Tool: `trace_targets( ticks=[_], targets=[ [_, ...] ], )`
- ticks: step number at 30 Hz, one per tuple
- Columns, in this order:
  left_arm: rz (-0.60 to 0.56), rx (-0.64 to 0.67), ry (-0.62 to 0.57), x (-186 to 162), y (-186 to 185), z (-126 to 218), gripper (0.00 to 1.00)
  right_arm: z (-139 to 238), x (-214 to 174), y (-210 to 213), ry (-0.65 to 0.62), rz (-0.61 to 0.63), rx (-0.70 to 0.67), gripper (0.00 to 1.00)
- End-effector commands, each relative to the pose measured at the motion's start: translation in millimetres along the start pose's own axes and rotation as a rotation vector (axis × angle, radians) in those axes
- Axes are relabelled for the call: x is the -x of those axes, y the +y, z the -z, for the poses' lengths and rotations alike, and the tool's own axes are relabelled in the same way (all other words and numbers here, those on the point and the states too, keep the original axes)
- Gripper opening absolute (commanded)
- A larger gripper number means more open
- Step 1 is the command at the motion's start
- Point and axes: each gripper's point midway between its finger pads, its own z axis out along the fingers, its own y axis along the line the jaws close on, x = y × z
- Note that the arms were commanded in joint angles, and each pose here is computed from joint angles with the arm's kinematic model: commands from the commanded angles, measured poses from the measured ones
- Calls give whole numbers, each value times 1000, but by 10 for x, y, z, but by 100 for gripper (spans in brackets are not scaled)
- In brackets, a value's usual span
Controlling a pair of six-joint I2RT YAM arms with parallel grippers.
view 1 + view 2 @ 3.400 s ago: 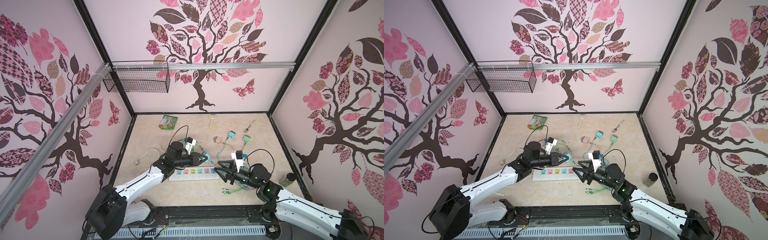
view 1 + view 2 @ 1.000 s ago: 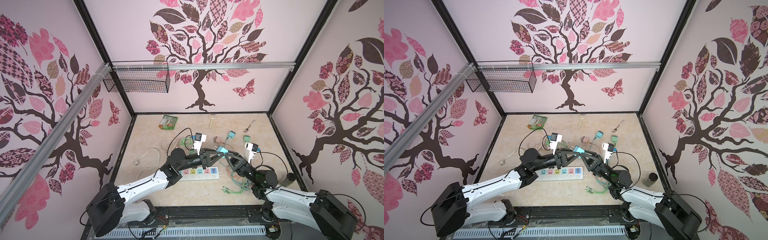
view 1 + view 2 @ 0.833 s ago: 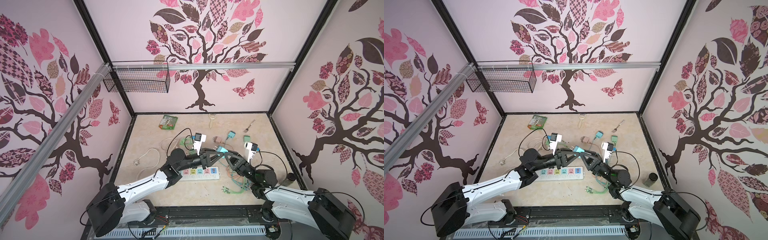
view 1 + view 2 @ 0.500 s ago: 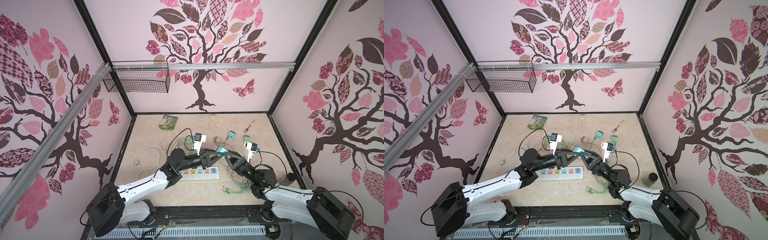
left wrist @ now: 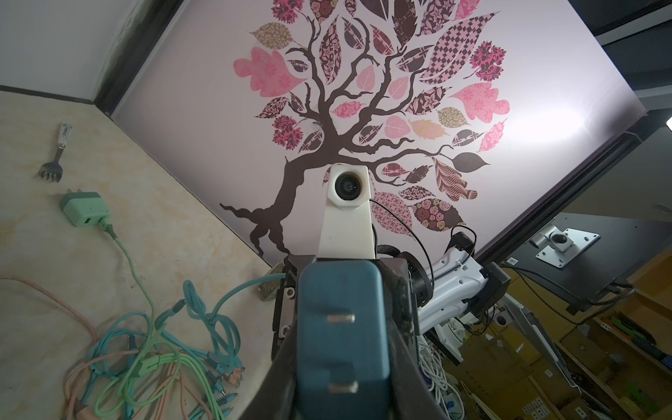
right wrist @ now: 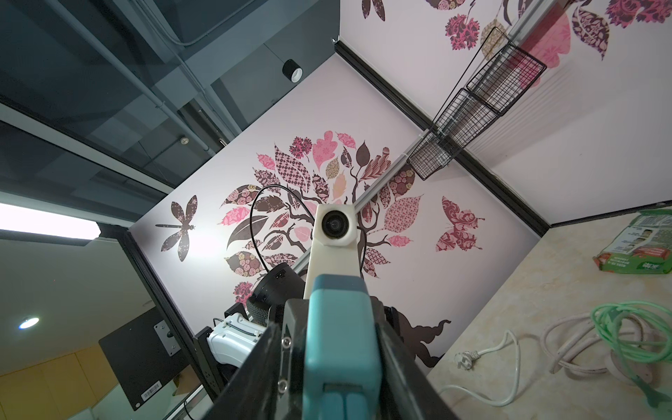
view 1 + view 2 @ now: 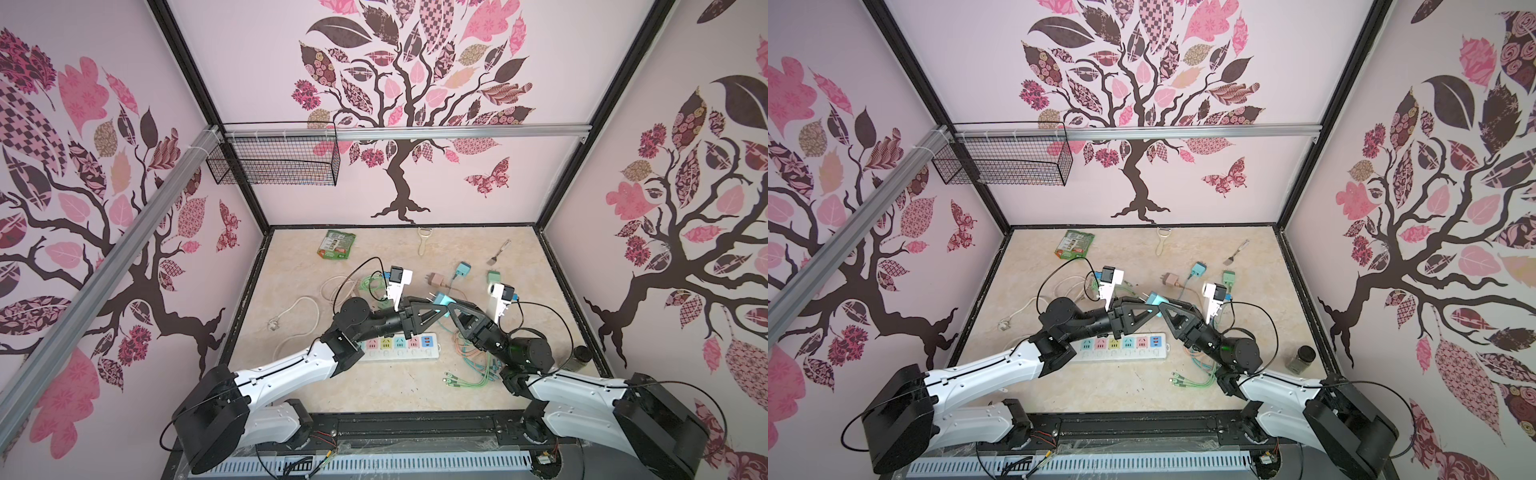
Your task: Insert the plug
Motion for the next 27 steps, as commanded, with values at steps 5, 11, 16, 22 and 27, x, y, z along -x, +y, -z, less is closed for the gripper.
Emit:
trace_targets(
  ticks=[5, 11, 16, 22, 27],
  targets=[
    [-33, 8, 3, -26, -7, 26, 0, -152, 22, 129, 38, 25, 37, 29],
    [-53, 6, -30, 51, -40, 36, 0, -157, -54, 47, 66, 63, 0, 47],
    [-64, 7, -63, 85, -42, 75, 0, -197, -78, 110, 77, 94, 26, 56],
    [-73, -15, -82, 109, -106, 102, 0, -249, -167, 213, 106, 127, 66, 55],
    [-98, -17, -106, 129, -144, 173, 0, -197, -94, 279, 67, 134, 77, 49]
  ],
)
